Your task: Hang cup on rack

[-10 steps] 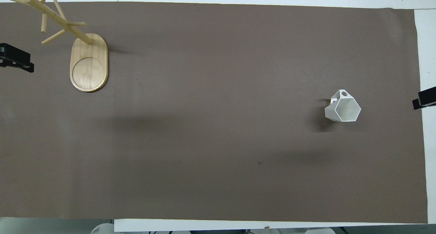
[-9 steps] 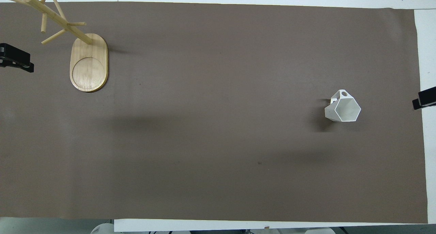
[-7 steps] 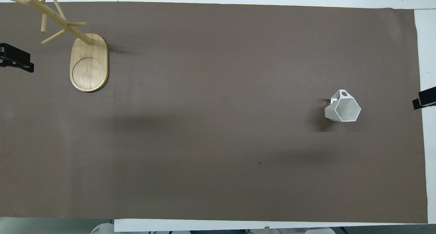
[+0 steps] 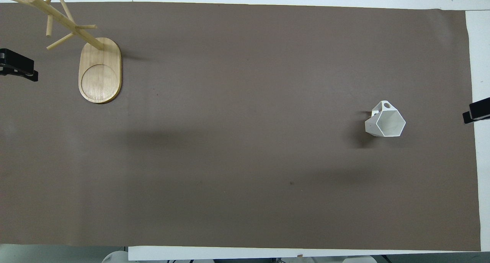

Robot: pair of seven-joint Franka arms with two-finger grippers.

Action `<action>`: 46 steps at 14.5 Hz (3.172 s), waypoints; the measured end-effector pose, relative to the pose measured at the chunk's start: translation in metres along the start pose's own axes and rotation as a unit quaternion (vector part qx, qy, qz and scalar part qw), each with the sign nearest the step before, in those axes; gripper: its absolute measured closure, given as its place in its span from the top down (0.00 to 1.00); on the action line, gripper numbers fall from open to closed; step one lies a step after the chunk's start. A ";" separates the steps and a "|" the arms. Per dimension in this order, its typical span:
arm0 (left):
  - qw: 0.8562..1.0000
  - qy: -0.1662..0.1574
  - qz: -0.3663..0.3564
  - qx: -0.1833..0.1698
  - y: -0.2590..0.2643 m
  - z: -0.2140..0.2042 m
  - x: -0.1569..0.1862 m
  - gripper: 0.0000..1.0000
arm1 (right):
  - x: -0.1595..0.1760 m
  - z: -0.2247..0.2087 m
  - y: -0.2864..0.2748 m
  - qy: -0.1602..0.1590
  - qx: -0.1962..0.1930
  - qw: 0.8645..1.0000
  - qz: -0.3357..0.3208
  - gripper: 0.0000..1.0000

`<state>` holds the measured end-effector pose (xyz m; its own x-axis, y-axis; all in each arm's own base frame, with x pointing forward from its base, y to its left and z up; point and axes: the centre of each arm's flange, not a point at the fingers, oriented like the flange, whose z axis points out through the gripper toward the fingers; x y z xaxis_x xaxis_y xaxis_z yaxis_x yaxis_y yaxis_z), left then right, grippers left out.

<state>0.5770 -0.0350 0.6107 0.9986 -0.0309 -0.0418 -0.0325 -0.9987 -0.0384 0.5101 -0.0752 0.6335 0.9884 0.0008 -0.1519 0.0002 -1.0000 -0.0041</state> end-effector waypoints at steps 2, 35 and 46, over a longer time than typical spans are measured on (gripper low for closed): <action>1.000 0.000 0.000 0.000 0.000 0.000 0.000 1.00 | 0.000 0.001 -0.002 -0.001 0.000 1.000 -0.017 1.00; 1.000 -0.006 0.017 0.000 0.019 0.005 -0.001 1.00 | 0.044 0.438 0.151 0.498 0.376 0.537 -0.568 1.00; 1.000 -0.008 0.017 0.000 0.019 0.006 -0.004 1.00 | 0.060 0.434 0.119 0.493 0.386 0.520 -0.581 1.00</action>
<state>0.5725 -0.0536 0.6039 0.9962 -0.0647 -0.0582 -0.0669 -0.9971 -0.0362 0.5030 -0.1919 0.1947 -0.0139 0.2196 0.9755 0.9994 -0.0265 0.0202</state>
